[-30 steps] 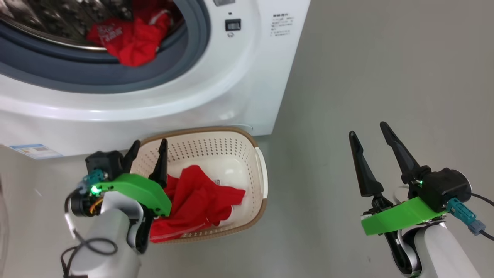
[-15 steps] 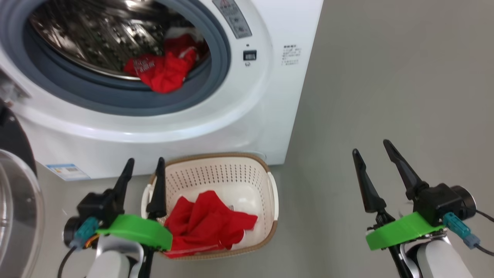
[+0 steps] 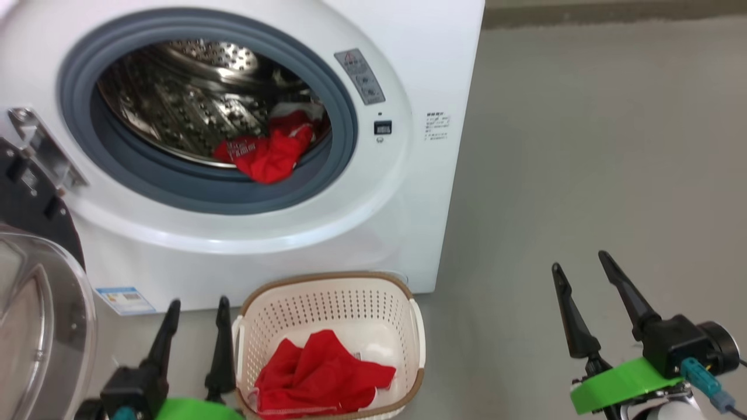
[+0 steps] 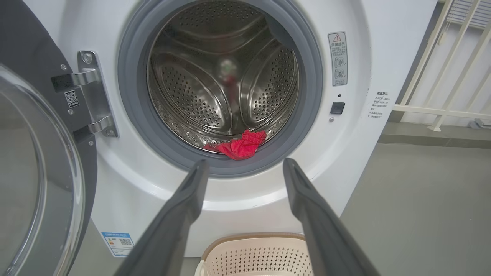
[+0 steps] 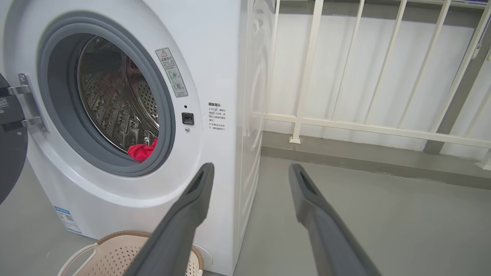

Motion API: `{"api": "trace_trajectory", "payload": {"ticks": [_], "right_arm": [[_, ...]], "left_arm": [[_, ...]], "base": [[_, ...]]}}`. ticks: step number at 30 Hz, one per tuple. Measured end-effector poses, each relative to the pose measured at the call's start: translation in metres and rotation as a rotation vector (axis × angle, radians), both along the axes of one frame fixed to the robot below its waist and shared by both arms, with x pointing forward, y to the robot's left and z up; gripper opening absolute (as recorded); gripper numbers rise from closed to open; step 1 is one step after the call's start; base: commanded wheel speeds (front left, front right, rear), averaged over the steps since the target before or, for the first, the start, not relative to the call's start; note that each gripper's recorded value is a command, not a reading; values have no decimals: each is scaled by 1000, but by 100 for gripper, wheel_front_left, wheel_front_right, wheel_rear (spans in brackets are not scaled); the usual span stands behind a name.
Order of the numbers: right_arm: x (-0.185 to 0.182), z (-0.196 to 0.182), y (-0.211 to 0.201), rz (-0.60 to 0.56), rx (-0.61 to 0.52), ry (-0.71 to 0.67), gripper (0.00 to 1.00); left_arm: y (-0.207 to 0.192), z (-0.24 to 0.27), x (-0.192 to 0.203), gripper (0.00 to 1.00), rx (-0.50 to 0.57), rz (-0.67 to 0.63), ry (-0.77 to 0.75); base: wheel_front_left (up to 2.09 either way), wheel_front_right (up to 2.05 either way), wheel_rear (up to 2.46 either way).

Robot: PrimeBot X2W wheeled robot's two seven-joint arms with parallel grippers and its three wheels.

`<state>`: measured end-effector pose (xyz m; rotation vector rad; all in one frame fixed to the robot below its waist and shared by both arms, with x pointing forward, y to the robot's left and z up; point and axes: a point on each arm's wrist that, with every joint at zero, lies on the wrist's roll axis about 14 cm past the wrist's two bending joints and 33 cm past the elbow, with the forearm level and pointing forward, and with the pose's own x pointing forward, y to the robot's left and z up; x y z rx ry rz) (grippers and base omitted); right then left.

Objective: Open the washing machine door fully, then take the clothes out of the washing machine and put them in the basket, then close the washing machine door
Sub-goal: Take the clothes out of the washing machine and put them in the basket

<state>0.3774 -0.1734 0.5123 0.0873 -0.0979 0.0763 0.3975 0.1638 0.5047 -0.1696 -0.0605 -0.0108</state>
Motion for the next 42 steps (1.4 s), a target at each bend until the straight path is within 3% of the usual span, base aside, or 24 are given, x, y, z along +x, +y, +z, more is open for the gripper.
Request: {"api": "trace_trajectory", "payload": {"ticks": [8, 28, 42], "right_arm": [[-20, 5, -4, -13, -7, -17, 100], [-24, 0, -8, -27, -13, -2, 100], [4, -7, 5, 13, -13, 16, 100]], "left_arm": [[3, -4, -29, 100, 15, 24, 12], [2, -7, -28, 100, -30, 34, 27], [-2, -10, 15, 100, -84, 30, 40]], "base": [[0, 0, 0], [0, 0, 0], [0, 0, 0]]}}
